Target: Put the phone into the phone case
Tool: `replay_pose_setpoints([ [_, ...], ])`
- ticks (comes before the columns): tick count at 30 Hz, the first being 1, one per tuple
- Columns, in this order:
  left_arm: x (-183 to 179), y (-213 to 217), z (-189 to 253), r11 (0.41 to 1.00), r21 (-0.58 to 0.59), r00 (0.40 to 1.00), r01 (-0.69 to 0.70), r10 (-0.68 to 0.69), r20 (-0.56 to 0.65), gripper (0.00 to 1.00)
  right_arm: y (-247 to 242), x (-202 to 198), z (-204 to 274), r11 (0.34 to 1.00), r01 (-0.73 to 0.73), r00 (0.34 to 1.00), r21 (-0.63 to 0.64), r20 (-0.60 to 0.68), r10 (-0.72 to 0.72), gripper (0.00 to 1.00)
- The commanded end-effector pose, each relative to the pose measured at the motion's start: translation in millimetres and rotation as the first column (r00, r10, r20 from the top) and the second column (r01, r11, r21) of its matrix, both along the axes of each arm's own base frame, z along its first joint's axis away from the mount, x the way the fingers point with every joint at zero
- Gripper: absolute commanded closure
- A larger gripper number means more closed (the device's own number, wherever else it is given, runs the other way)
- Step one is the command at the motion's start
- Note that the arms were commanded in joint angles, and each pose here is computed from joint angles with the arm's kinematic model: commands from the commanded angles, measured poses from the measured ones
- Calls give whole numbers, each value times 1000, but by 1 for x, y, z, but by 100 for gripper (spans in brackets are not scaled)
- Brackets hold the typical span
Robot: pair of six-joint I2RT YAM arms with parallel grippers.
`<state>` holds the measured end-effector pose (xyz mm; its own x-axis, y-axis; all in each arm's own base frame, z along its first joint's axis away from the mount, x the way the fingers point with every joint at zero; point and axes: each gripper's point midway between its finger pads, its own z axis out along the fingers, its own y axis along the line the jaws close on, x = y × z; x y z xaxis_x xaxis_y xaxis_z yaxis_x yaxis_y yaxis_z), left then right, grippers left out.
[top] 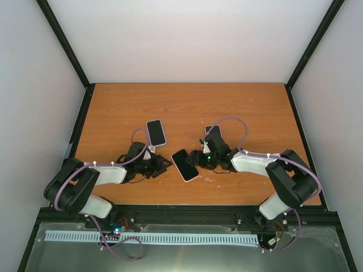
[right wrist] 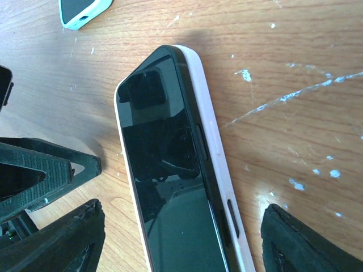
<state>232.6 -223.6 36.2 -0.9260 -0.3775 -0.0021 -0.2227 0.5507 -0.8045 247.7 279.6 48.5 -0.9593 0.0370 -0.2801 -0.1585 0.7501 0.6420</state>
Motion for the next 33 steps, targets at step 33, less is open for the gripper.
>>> replay_pose_setpoints([
  [33, -16, -35, -13, 986, -121, 993, 111, -115, -22, 62, 52, -12, 44, 909, -48, 993, 413, -76, 87, 27],
])
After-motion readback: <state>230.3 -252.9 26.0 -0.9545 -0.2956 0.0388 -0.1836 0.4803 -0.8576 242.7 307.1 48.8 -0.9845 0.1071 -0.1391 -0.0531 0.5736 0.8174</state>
